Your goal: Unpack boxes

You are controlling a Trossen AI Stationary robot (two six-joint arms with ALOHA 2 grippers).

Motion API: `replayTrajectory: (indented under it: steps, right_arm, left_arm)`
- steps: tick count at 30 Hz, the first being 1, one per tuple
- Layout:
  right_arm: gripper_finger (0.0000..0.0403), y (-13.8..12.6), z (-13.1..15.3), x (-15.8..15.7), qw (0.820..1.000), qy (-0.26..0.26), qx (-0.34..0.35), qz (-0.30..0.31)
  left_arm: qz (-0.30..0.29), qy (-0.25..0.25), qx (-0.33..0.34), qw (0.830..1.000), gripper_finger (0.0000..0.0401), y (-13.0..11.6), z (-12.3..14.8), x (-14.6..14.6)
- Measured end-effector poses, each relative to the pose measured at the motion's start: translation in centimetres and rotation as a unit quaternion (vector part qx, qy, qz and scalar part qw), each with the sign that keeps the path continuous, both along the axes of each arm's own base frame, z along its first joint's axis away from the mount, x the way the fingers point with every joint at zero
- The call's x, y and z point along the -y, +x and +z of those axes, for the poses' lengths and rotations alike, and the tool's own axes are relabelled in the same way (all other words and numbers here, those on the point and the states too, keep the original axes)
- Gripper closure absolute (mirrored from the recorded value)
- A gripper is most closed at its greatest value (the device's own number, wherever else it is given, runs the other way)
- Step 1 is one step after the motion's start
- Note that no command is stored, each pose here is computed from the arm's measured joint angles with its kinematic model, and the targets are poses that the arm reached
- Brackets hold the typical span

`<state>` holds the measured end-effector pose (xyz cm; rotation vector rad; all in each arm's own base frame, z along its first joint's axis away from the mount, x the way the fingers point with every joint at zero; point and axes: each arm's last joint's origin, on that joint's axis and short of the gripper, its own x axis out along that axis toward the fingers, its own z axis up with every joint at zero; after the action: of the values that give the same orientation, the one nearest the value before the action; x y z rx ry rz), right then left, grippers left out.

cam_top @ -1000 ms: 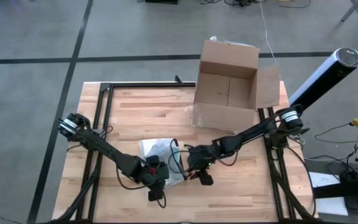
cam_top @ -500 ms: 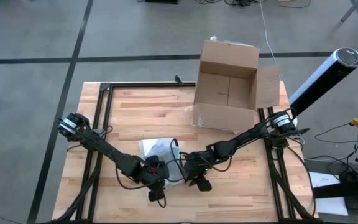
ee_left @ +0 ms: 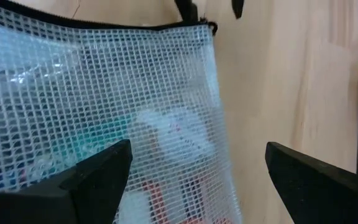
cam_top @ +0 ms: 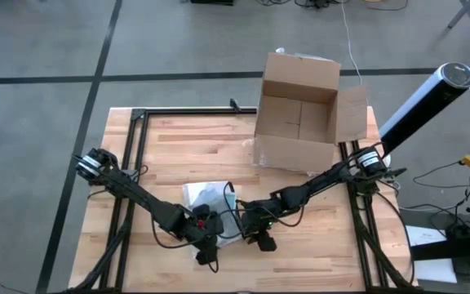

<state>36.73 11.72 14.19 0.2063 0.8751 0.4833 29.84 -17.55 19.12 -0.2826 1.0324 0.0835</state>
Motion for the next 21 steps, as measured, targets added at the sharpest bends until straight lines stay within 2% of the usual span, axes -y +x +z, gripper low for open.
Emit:
replayTrajectory:
  steps: [5,11,21]
  right_arm:
    - [0.0263,0.2,0.1,0.0,1.000,0.003,0.006,-0.007]
    - [0.0285,0.6,0.1,-0.1,1.000,0.004,0.007,-0.007]
    - [0.0323,2.4,-1.6,-0.8,0.999,0.025,-0.041,0.007]
  left_arm:
    - [0.002,-0.006,0.012,1.000,0.0049,0.2,0.2,0.1]
    - [0.003,-0.008,0.017,1.000,0.0049,0.3,0.2,0.1]
    - [0.004,-0.014,0.034,0.999,0.0049,0.7,1.1,0.4]
